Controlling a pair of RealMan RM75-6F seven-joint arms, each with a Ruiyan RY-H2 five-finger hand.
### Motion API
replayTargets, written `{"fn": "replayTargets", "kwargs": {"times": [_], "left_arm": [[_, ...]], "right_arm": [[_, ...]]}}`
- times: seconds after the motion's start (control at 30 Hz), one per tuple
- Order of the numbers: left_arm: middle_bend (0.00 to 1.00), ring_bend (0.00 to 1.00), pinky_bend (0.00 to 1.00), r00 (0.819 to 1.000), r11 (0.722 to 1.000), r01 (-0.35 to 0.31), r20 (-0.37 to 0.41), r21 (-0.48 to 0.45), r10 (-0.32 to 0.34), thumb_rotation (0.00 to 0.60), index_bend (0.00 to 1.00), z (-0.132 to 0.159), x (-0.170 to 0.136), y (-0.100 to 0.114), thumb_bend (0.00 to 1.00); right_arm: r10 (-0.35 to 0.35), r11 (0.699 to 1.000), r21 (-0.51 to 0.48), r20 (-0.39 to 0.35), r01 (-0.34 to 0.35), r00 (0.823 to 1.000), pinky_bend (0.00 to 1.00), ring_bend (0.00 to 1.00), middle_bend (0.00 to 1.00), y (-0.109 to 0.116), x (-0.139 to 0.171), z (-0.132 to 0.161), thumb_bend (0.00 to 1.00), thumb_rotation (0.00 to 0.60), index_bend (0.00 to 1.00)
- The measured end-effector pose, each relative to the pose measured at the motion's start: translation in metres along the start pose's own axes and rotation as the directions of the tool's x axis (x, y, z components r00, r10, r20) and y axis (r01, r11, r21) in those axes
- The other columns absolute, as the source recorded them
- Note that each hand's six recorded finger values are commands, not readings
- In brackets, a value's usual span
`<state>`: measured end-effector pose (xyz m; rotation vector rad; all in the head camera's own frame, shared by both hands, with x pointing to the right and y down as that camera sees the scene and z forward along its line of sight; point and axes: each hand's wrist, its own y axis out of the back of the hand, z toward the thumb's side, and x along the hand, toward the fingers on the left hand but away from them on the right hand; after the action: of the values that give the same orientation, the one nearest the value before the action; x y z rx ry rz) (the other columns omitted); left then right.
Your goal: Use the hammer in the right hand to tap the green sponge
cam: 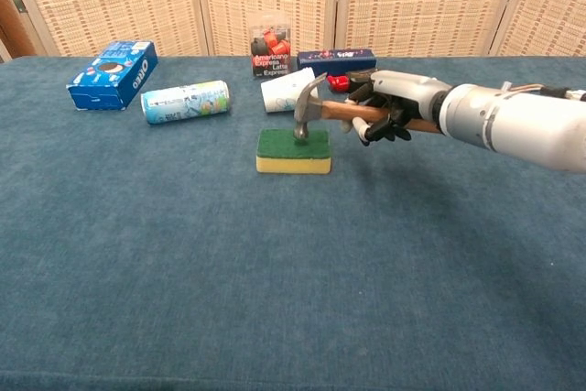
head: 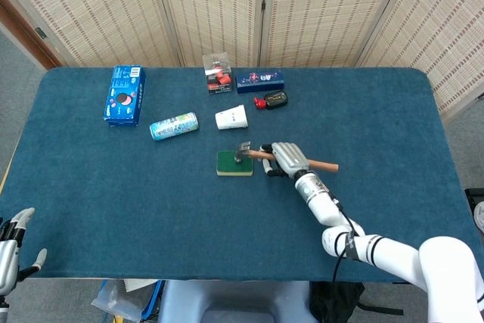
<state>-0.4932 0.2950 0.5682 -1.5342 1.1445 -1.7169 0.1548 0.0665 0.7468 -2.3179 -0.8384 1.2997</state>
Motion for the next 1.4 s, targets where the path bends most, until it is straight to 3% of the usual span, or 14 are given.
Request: {"fn": "replayTargets", "kwargs": {"times": [0.23, 0.47, 0.6, 0.73, 0.87, 0.97, 1.03, 1.23, 1.4], "left_arm": [[0.13, 0.13, 0.04, 1.000, 1.000, -0.002, 0.011, -0.001, 0.002, 0.600, 0.08, 0.004, 0.001, 0.000, 0.32], [0.13, 0.13, 0.04, 1.000, 1.000, 0.001, 0.023, 0.003, -0.001, 0.600, 0.08, 0.007, 0.001, 0.001, 0.32], [0.13, 0.13, 0.04, 0.999, 1.000, 0.002, 0.033, 0.003, -0.002, 0.600, 0.08, 0.011, 0.002, 0.000, 0.32], [0.13, 0.13, 0.04, 0.999, 1.000, 0.002, 0.037, 0.004, -0.003, 0.600, 0.08, 0.014, 0.002, 0.001, 0.32], [0.13, 0.13, 0.04, 1.000, 1.000, -0.001, 0.031, 0.008, 0.000, 0.600, 0.08, 0.012, 0.001, 0.003, 0.32], [0.13, 0.13, 0.04, 1.000, 1.000, 0.000, 0.029, 0.009, -0.001, 0.600, 0.08, 0.012, 0.001, 0.003, 0.32], [0.13, 0.13, 0.04, 1.000, 1.000, 0.001, 0.031, 0.011, -0.001, 0.600, 0.08, 0.012, 0.002, 0.003, 0.32], [0.13, 0.13, 0.04, 0.999, 1.000, -0.005, 0.036, 0.013, 0.004, 0.600, 0.08, 0.014, 0.006, 0.006, 0.32], [0.13, 0.13, 0.04, 0.999, 1.000, -0.008, 0.039, 0.014, 0.008, 0.600, 0.08, 0.015, 0.011, 0.008, 0.32]], "right_arm": [[-0.052, 0.999, -0.009, 0.003, 0.052, 0.999, 0.80, 0.73, 0.77, 0.024, 0.016, -0.014, 0.86, 0.600, 0.70], [-0.090, 0.996, -0.014, 0.076, 0.091, 0.993, 0.80, 0.73, 0.75, 0.036, 0.036, -0.057, 0.84, 0.600, 0.70], [-0.089, 0.995, -0.028, 0.111, 0.092, 0.990, 0.76, 0.65, 0.68, 0.038, 0.041, -0.076, 0.77, 0.600, 0.69], [-0.079, 0.996, -0.038, 0.135, 0.085, 0.988, 0.62, 0.52, 0.58, 0.037, 0.043, -0.090, 0.66, 0.600, 0.56], [-0.064, 0.996, -0.047, 0.139, 0.072, 0.988, 0.38, 0.27, 0.35, 0.035, 0.043, -0.098, 0.45, 0.600, 0.28], [-0.054, 0.997, -0.050, 0.130, 0.061, 0.990, 0.26, 0.14, 0.22, 0.034, 0.044, -0.100, 0.27, 0.600, 0.10], [-0.052, 0.997, -0.053, 0.121, 0.059, 0.991, 0.22, 0.10, 0.17, 0.035, 0.045, -0.101, 0.21, 0.600, 0.03], [-0.106, 0.993, -0.039, 0.094, 0.111, 0.990, 0.20, 0.09, 0.14, 0.053, 0.059, -0.106, 0.21, 0.600, 0.01], [-0.178, 0.984, -0.008, 0.069, 0.179, 0.982, 0.20, 0.09, 0.21, 0.076, 0.087, -0.112, 0.31, 0.600, 0.01]]}}
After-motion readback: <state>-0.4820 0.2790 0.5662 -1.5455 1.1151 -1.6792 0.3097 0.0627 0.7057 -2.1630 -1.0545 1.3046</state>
